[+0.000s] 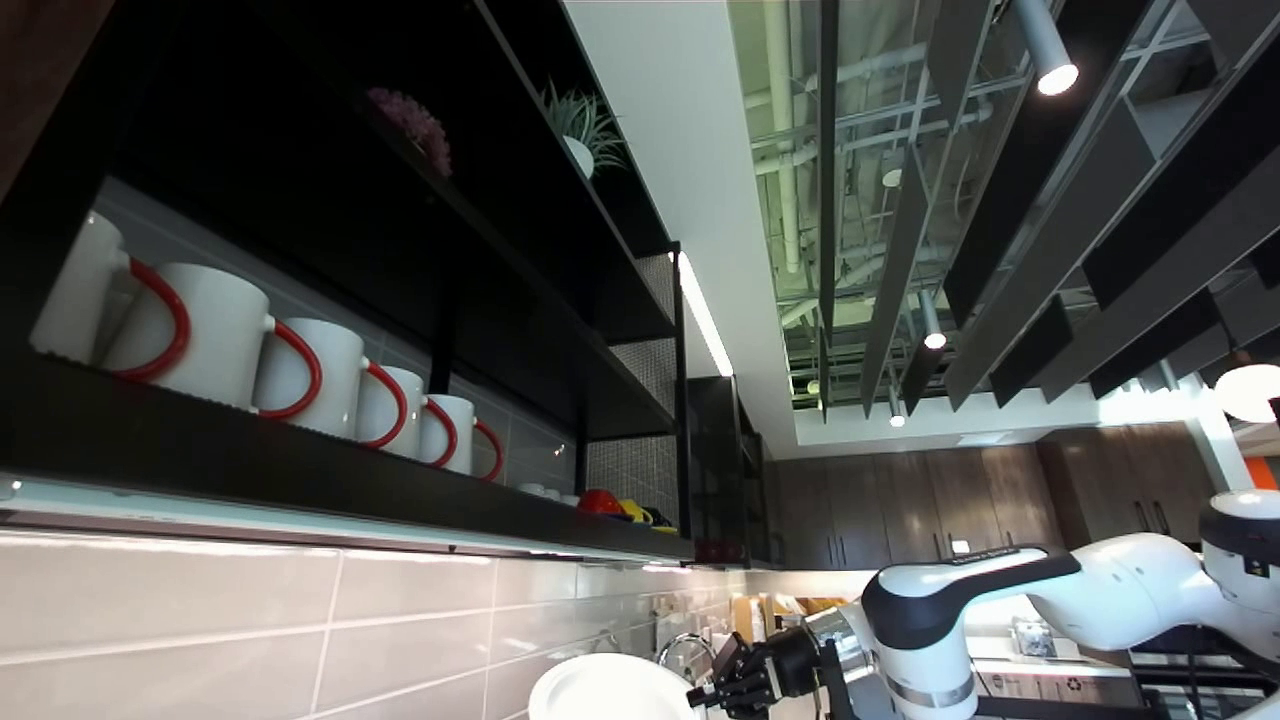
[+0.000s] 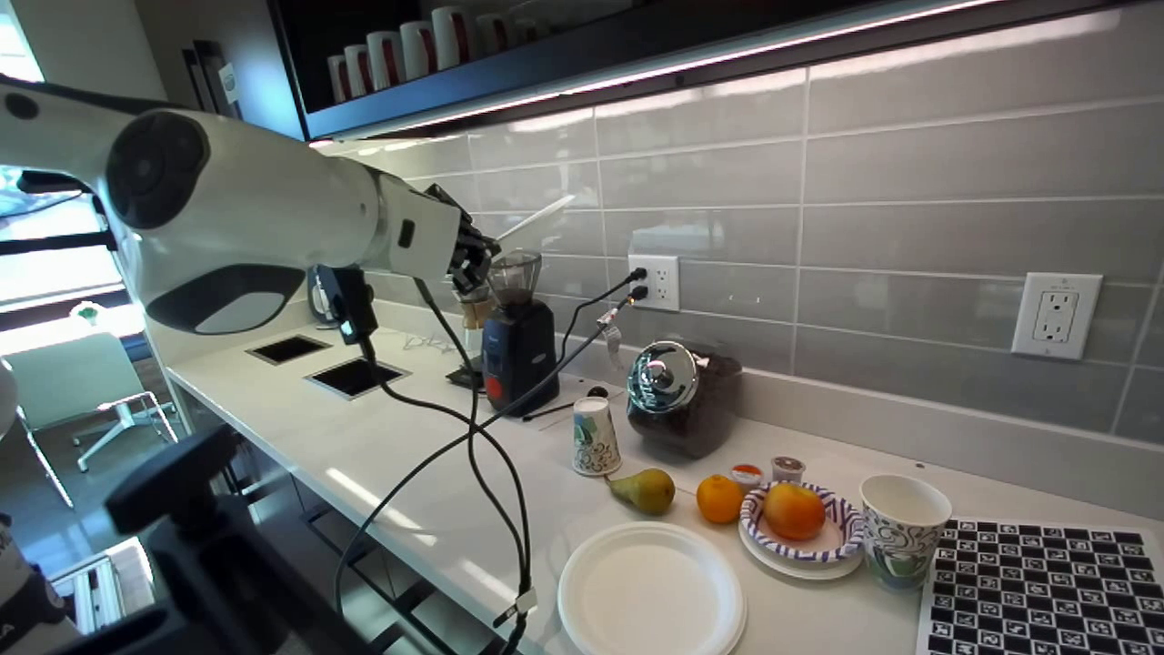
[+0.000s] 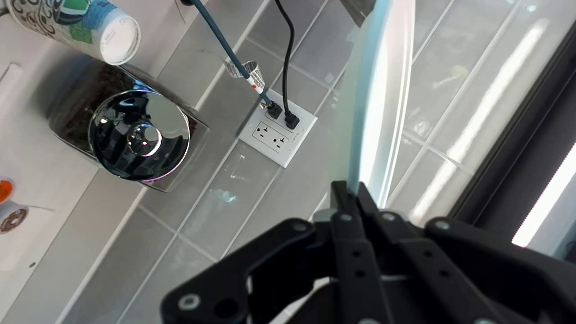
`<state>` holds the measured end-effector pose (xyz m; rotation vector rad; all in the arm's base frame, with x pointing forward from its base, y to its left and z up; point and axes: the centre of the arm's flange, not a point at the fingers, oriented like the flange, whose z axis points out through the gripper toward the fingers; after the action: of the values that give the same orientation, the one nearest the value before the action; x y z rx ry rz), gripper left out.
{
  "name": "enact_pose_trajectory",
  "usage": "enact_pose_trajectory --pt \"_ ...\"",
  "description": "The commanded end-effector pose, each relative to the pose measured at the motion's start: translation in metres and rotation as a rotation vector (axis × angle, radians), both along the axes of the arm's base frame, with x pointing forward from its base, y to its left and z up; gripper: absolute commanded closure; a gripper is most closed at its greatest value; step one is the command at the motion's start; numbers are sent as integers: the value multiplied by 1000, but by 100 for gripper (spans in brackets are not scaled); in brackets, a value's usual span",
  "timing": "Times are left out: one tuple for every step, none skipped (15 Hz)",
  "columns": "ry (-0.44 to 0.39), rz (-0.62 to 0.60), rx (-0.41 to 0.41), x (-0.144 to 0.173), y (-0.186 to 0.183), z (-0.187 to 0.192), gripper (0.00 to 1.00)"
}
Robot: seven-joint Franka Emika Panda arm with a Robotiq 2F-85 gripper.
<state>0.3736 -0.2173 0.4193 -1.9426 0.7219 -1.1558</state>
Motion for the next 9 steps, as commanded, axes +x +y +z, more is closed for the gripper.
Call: enact_pose_trajectory --pt "3 3 -1 1 1 -1 96" --pt "6 9 -2 2 4 -2 96" --pt "6 13 -2 2 5 -2 96" --pt "7 14 -1 2 6 -3 96" --pt "7 14 -1 2 6 -3 96" --pt "7 14 -1 2 6 -3 96" --pt "8 14 -1 2 6 -3 96" --pt "8 14 -1 2 6 -3 96" --pt "8 14 -1 2 6 -3 96"
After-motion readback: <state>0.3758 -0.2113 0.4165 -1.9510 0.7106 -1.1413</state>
